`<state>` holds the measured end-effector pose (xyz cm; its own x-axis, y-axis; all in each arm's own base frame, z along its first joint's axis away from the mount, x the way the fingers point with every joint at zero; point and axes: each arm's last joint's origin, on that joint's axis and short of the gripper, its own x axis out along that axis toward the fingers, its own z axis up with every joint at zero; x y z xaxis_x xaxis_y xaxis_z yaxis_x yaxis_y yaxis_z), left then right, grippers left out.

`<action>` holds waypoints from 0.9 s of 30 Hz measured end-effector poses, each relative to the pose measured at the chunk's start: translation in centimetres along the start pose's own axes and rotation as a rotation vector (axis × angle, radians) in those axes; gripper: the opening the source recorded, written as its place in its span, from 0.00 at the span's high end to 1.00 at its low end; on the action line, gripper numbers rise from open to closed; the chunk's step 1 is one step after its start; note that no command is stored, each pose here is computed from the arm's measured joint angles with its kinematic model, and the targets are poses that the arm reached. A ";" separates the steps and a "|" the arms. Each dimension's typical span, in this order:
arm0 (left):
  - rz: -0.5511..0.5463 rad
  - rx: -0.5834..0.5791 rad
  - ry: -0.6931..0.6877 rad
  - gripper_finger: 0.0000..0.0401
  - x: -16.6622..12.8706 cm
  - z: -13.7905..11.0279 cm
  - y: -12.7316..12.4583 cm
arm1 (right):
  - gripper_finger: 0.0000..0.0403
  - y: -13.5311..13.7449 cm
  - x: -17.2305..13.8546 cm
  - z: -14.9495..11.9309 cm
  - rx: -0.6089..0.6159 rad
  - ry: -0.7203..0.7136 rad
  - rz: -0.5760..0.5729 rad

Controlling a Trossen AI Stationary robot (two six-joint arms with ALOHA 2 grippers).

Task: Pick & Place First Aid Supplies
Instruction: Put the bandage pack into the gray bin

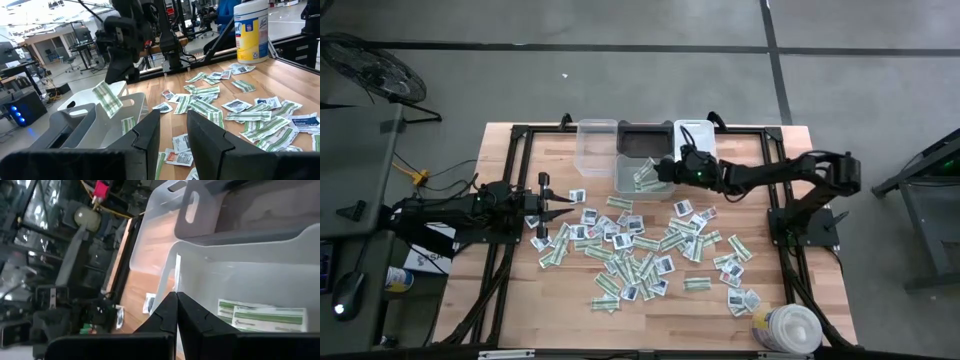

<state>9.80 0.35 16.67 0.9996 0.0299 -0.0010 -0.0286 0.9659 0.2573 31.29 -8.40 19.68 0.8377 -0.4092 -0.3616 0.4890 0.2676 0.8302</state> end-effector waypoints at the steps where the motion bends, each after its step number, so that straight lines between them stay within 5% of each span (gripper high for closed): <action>1: 0.000 0.000 0.000 0.76 0.0 0.0 0.0 | 1.00 -0.1 0.3 -0.2 0.016 -0.004 0.003; 16: 0.000 0.000 0.000 0.76 0.0 0.0 0.0 | 0.99 -1.0 1.1 -1.0 0.072 -0.008 -0.041; 27: 0.000 0.000 0.000 0.76 0.0 0.0 0.0 | 0.74 -1.2 1.1 -1.2 0.049 0.046 -0.050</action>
<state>9.79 0.36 16.68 0.9995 0.0301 -0.0006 -0.0290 0.9659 0.2574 31.87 -8.08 17.77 0.8235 -0.3805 -0.4209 0.5188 0.2047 0.8300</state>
